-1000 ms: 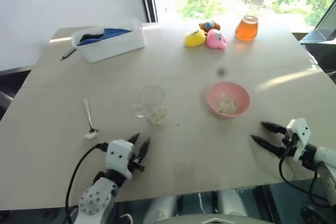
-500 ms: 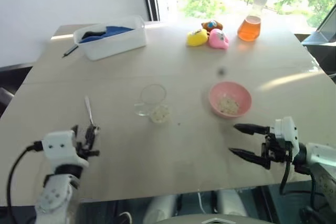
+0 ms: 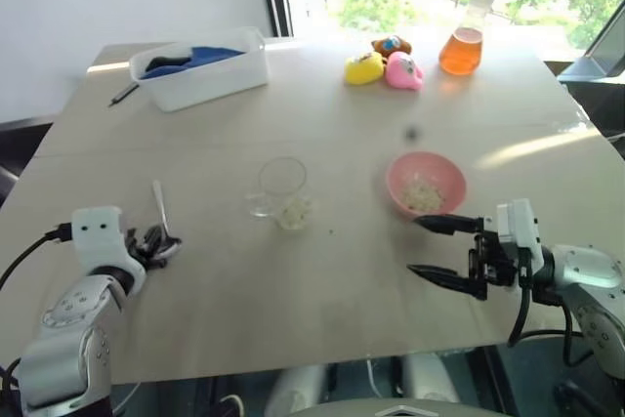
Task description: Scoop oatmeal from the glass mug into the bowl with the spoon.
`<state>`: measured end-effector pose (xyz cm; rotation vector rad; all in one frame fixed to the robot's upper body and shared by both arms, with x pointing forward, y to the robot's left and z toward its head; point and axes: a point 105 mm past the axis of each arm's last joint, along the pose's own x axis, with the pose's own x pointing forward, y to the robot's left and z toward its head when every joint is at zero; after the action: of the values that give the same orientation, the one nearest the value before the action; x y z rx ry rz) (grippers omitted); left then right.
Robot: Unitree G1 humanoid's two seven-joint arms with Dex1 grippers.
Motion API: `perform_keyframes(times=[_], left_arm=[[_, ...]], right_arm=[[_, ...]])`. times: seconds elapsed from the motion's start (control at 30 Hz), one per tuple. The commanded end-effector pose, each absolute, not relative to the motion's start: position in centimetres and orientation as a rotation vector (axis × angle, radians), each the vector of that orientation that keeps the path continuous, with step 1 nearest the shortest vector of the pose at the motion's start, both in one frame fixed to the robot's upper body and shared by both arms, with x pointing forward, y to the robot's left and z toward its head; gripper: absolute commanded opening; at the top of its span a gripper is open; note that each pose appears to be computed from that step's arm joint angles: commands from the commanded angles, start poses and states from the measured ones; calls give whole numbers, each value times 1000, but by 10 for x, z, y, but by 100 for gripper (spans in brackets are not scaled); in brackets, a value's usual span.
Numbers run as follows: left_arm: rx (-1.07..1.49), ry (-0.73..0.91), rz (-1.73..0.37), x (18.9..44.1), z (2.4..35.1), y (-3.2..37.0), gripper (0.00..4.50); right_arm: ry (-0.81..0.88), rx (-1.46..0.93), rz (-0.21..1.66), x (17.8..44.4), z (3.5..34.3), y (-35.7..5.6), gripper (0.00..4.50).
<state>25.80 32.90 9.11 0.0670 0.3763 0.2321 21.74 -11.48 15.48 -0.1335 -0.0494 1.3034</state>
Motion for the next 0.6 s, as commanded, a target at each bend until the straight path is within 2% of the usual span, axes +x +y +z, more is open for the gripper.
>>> perform_keyframes(times=[0.03, 0.23, 0.43, 0.6], left_arm=[[77, 357, 204, 262, 101, 327, 194], [99, 333, 188, 258, 102, 323, 194], [43, 170, 195, 255, 127, 320, 194], [64, 204, 183, 263, 120, 312, 194]], right_arm=[[-88, -146, 1294, 218, 163, -116, 346], [-89, -129, 1274, 218, 164, -117, 346], [-80, -127, 1261, 219, 164, -118, 346], [-79, -122, 1265, 219, 166, -113, 346]])
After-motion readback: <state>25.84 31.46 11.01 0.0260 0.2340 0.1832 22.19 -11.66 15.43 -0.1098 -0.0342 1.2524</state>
